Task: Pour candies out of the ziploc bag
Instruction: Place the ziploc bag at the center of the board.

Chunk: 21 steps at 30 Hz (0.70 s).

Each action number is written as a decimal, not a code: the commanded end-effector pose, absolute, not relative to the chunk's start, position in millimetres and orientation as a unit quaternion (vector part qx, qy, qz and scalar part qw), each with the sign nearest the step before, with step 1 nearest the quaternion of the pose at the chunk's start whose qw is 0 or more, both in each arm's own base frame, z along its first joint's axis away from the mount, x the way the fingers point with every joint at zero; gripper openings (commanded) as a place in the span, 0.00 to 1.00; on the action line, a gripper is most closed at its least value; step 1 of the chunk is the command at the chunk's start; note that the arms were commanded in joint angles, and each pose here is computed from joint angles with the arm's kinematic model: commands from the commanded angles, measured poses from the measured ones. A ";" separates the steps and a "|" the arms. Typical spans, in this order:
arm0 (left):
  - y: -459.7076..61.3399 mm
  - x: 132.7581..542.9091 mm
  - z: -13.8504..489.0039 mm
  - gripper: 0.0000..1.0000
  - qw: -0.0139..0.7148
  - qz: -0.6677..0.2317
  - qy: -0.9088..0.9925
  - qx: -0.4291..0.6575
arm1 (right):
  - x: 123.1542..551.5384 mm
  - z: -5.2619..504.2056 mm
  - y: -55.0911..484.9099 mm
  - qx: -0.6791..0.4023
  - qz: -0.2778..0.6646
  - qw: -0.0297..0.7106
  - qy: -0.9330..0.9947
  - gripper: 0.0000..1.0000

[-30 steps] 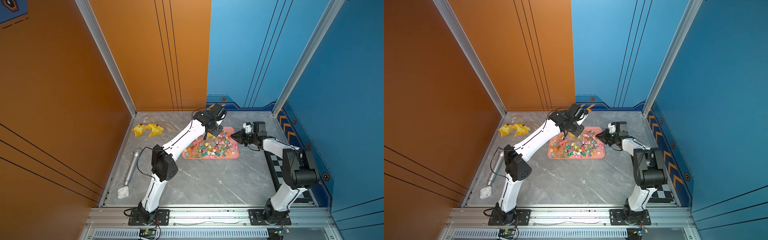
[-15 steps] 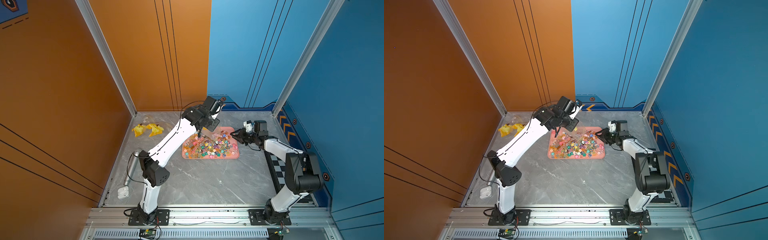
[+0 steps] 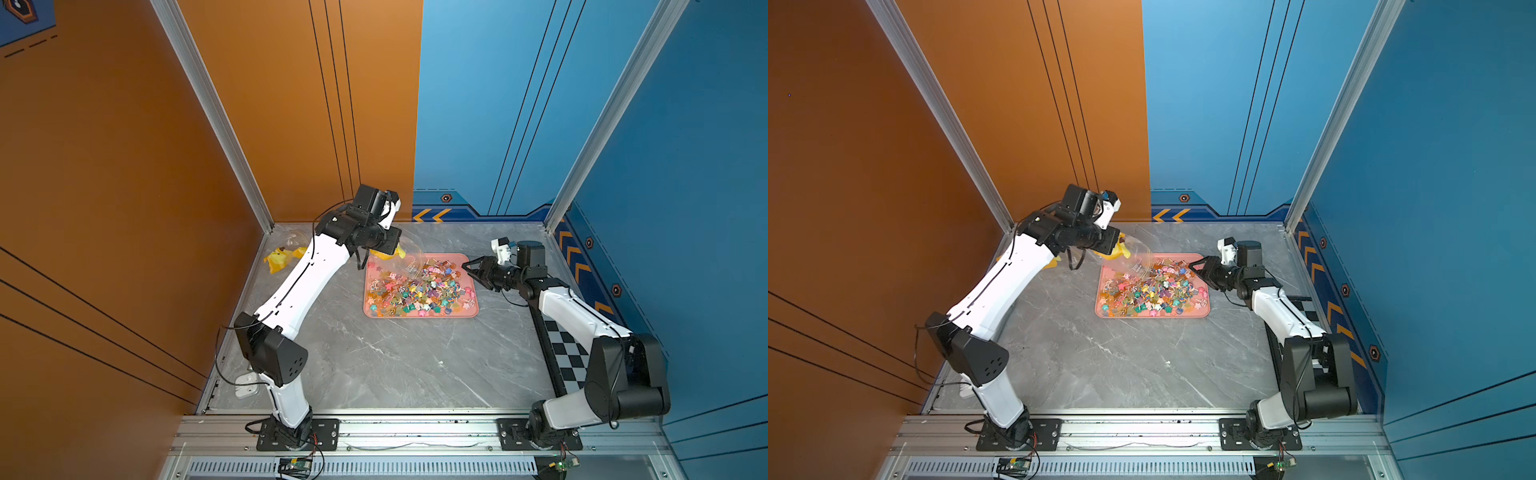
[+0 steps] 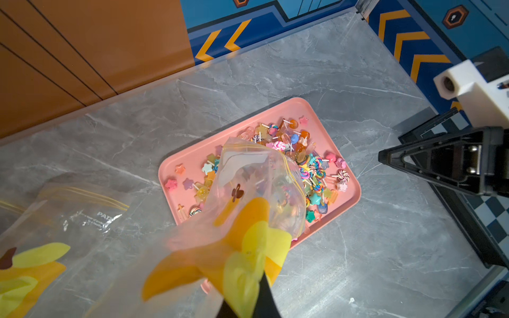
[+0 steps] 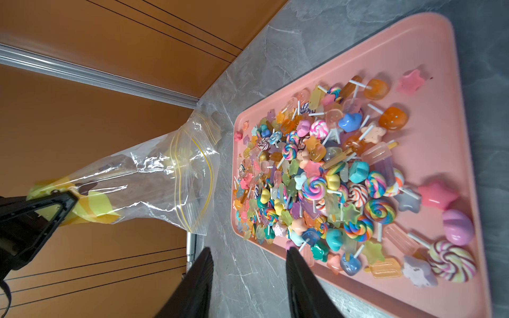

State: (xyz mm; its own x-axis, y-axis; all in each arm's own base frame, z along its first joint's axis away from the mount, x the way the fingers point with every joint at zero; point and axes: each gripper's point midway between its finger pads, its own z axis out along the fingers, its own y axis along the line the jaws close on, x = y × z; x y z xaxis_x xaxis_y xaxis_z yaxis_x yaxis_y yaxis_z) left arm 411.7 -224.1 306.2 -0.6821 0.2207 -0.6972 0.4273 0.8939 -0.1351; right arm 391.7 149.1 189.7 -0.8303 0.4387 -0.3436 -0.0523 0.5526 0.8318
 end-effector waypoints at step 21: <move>-71.6 386.9 309.2 0.00 0.472 -0.227 0.849 -0.065 | 371.7 174.0 157.2 0.100 0.431 0.258 0.859 0.48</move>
